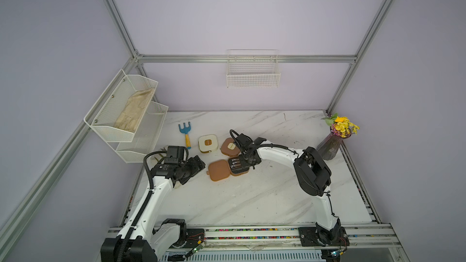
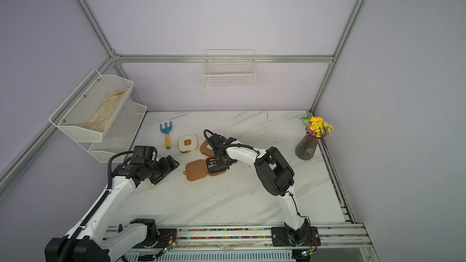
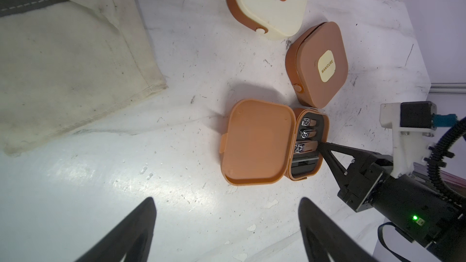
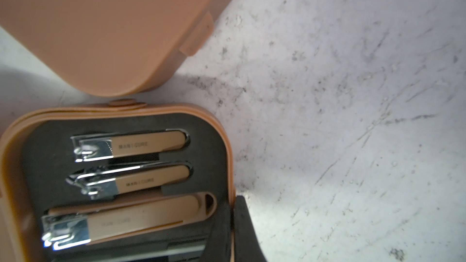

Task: Organize nail clipper sets
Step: Adjust the storage box at the center of the board, then pick up the storage box at the center of the board, then close the storage box at the center of the board, then place the storage box at the center of the board.

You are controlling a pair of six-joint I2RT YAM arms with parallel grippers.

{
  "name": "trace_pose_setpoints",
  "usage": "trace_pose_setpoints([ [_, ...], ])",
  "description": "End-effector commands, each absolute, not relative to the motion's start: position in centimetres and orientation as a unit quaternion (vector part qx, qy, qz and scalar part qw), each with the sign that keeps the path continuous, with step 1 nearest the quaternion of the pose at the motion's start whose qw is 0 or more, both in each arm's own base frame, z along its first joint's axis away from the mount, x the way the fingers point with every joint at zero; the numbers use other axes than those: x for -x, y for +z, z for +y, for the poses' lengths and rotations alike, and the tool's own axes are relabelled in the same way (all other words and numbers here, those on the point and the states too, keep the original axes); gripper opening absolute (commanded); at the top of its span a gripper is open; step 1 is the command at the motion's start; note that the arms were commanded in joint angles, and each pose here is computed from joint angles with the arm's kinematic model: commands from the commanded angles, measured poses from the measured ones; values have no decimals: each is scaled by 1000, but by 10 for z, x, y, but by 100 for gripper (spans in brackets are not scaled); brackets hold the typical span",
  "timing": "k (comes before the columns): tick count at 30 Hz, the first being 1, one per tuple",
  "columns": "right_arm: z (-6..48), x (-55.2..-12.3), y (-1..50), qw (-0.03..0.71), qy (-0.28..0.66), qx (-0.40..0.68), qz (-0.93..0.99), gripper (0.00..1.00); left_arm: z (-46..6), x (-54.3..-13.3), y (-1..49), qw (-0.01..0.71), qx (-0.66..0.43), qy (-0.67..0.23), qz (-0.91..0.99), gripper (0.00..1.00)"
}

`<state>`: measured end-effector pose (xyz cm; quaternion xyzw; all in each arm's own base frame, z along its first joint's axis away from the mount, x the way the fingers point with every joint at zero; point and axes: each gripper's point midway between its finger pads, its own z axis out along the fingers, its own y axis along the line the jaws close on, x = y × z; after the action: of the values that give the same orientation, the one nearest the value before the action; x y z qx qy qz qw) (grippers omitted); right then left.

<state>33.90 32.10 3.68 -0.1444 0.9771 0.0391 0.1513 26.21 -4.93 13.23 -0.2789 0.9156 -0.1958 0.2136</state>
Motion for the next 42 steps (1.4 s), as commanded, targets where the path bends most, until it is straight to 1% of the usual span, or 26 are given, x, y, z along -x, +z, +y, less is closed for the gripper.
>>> trace_pose_setpoints([
  [1,308,-333,42,140,45,131,980,0,-46,-258,123,215,285,-186,916,85],
  [6,299,-334,76,162,84,112,977,0,-44,-259,117,214,289,-179,916,76],
  [10,297,-331,105,178,113,106,972,0,-49,-263,110,208,285,-195,915,68],
  [13,297,-329,127,192,130,103,967,0,-60,-269,108,210,269,-224,913,69],
  [19,298,-325,166,214,158,106,958,0,-95,-287,116,230,210,-324,893,70],
  [23,297,-323,180,223,164,109,955,0,-112,-295,114,228,187,-349,890,70],
  [31,295,-321,180,220,160,114,956,0,-124,-302,123,253,165,-366,880,70],
  [38,294,-320,158,202,144,120,961,0,-126,-301,145,283,155,-376,869,71],
  [42,303,-318,147,197,135,130,962,0,-130,-300,149,284,151,-380,867,71],
])
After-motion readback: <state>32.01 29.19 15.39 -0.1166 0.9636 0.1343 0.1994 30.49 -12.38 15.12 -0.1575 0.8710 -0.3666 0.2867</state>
